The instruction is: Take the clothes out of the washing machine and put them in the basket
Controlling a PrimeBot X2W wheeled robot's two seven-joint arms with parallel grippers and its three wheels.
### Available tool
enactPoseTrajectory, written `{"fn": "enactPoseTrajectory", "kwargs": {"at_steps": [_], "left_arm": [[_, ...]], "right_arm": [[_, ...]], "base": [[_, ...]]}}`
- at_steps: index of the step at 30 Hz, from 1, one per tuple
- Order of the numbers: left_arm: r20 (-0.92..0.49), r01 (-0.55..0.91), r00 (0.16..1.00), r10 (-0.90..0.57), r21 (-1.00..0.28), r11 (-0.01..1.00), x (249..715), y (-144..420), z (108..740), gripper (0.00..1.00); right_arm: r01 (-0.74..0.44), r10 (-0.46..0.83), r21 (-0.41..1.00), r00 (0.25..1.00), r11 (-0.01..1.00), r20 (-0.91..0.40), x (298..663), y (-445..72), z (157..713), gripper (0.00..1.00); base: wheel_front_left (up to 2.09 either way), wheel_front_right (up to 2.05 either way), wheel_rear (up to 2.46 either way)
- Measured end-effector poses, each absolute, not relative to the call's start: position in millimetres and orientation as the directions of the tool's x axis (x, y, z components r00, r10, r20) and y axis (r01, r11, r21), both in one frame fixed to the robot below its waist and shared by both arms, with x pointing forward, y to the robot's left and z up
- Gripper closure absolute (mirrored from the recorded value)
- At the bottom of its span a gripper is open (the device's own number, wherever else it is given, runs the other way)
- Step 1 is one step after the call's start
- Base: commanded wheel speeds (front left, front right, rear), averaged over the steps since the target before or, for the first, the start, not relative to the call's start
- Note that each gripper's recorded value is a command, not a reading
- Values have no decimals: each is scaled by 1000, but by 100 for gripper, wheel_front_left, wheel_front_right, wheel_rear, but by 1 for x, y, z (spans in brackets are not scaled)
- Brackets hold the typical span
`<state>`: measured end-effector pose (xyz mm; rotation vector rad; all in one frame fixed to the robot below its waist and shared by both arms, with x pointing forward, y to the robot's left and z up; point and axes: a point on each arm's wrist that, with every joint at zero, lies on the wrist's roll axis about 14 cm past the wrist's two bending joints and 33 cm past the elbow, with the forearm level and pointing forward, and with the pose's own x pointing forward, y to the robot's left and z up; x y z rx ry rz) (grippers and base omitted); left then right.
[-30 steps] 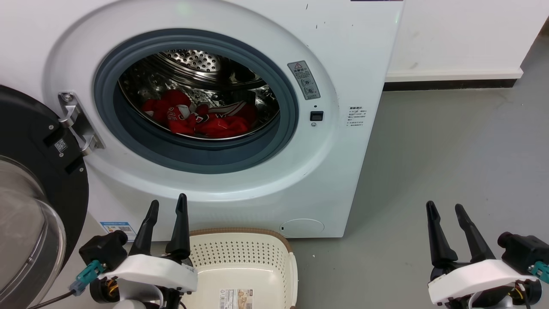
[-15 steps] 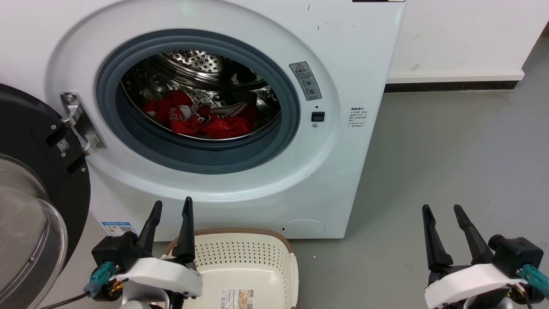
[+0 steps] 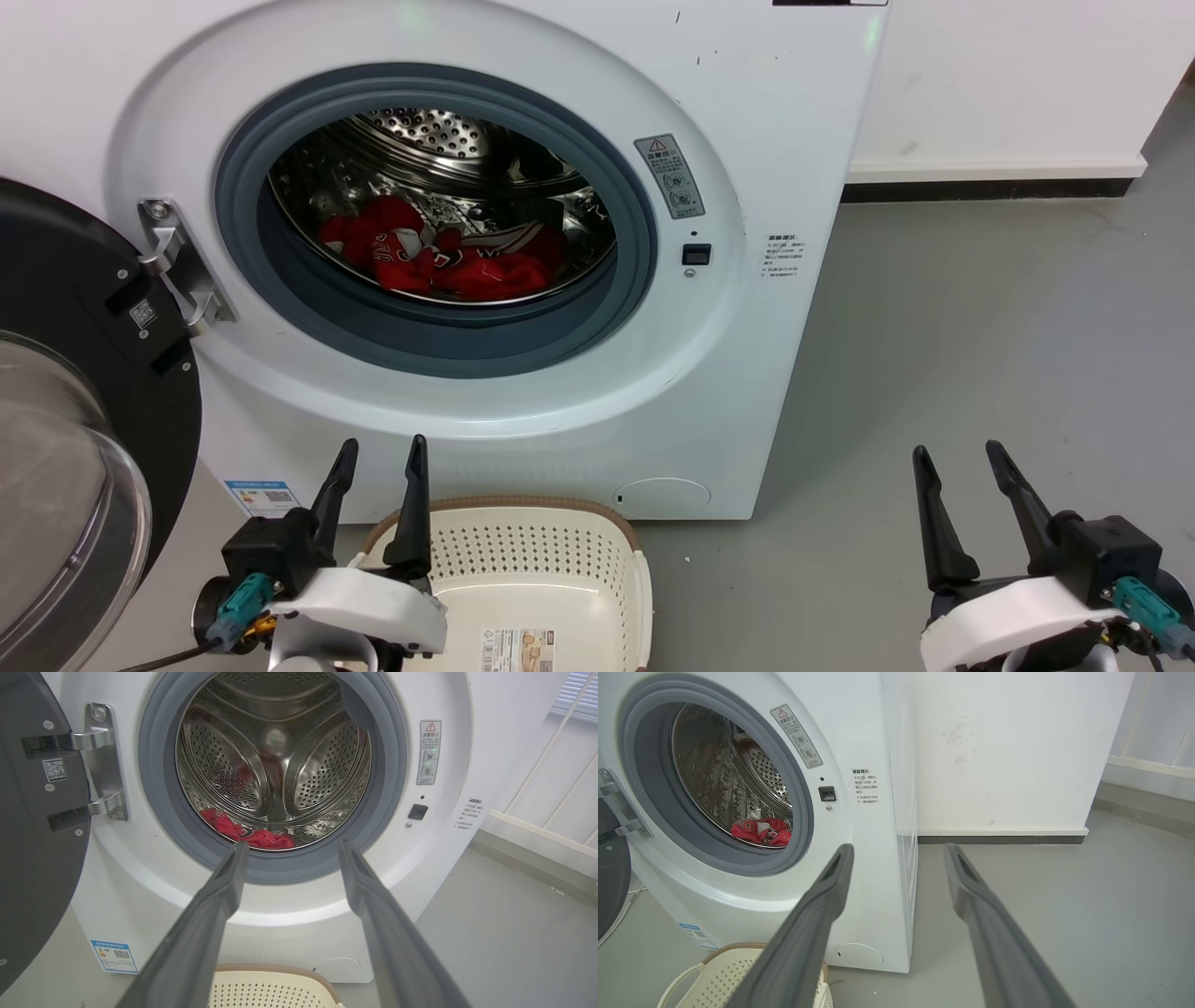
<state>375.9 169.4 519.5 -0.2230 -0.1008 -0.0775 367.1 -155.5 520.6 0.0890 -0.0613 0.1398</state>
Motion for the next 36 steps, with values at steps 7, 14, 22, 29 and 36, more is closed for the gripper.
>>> {"fn": "enactPoseTrajectory", "kwargs": {"at_steps": [7,14,22,29,36], "left_arm": [[108,87,992,-69,-176,981,375,169,517,0],[106,85,992,-70,-147,985,375,169,515,0],[104,84,992,-70,-140,987,375,169,514,0],[96,72,994,-60,-133,989,375,171,512,0],[94,68,994,-56,-126,990,375,173,511,0]], "right_arm": [[-153,151,28,986,988,64,367,-152,520,0],[-159,159,-7,985,987,62,366,-151,519,0],[-158,158,-11,986,987,58,366,-151,518,0],[-158,158,-11,986,987,54,366,-151,516,0],[-159,159,-10,986,987,50,366,-151,515,0]], "base": [[0,0,0],[0,0,0],[0,0,0],[0,0,0],[0,0,0]]}}
